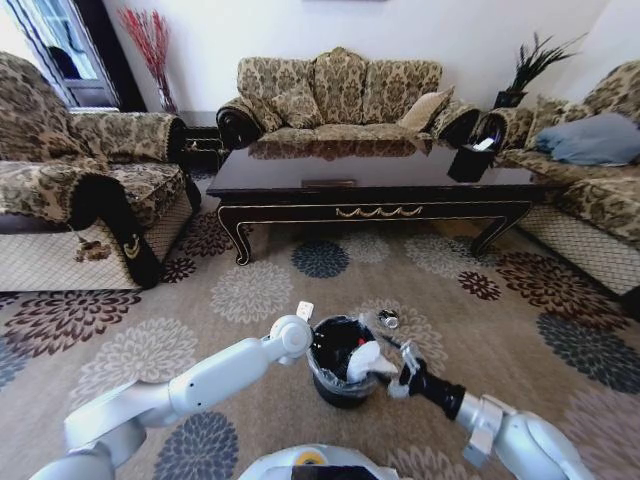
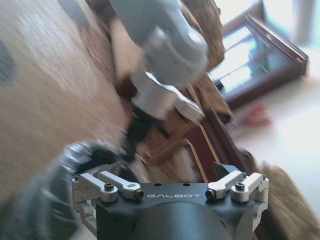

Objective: Move to the front of the table and pick up the trash from the floor, then place it into the trash bin.

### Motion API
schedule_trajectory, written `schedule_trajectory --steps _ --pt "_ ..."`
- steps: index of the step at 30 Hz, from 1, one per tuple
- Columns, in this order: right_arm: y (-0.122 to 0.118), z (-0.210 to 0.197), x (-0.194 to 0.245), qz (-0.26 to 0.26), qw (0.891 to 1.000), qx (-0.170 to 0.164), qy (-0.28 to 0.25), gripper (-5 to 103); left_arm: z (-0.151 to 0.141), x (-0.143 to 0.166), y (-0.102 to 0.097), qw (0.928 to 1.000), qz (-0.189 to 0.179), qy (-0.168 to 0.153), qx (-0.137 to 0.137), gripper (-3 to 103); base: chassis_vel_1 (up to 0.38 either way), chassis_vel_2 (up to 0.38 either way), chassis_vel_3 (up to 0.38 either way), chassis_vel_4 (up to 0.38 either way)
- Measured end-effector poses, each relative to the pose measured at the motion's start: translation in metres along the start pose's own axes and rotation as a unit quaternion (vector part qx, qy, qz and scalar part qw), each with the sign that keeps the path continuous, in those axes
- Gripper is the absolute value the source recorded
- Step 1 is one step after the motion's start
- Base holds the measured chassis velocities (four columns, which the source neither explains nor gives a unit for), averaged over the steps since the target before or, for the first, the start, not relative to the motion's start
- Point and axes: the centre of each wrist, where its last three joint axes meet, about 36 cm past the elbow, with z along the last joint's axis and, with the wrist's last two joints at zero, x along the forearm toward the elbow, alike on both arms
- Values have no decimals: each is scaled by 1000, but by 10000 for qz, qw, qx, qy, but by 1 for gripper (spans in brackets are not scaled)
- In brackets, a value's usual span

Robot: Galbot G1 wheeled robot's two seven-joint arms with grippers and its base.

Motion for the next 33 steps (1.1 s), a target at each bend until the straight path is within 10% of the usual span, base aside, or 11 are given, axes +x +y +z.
schedule_trajectory --steps 6,11,13,33 --pt "1 -15 -1 457 9936 -1021 163 100 2 -3 -4 10000 33 21 -27 2 0 0 0 0" --pt "7 7 3 1315 9713 -1951 355 100 3 -1 1 10000 50 -16 37 2 0 0 0 0" --pt "9 21 2 2086 9440 -2466 668 100 5 2 13 9999 -10 -41 156 2 0 0 0 0" --pt "75 137 -5 2758 8808 -3432 1742 100 17 28 91 9957 -359 -203 826 2 0 0 0 0"
